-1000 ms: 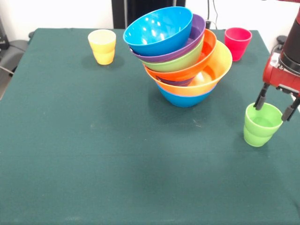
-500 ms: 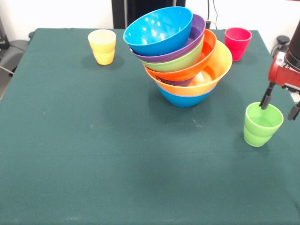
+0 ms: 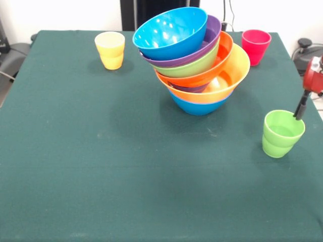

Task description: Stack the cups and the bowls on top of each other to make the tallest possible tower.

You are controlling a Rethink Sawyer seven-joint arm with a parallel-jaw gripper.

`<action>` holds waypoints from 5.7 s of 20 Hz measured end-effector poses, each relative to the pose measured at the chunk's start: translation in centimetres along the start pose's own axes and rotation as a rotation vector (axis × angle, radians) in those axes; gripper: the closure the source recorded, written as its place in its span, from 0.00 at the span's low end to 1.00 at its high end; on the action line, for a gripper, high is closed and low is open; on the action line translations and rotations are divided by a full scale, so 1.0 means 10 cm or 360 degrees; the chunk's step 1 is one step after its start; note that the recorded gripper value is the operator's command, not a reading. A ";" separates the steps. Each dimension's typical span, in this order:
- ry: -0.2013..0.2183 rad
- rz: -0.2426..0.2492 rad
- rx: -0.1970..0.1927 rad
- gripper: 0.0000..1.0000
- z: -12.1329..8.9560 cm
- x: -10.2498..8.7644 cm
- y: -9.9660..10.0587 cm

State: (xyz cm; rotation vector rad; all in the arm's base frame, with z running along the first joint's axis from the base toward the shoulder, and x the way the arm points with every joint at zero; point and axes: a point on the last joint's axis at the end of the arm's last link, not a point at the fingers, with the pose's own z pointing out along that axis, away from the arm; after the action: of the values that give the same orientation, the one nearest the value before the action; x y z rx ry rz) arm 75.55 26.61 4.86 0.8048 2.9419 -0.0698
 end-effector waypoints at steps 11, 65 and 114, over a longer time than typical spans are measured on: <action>-0.0032 -0.0015 -0.0016 0.00 0.14 0.06 0.04; 0.0029 0.0105 0.0053 1.00 -0.61 -0.10 -0.38; -0.0011 0.0519 -0.0042 1.00 -1.82 -2.07 -2.56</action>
State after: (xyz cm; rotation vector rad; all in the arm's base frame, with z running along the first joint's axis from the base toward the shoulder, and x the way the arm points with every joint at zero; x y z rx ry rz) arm 78.82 -4.63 25.54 1.2623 2.7555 -0.0102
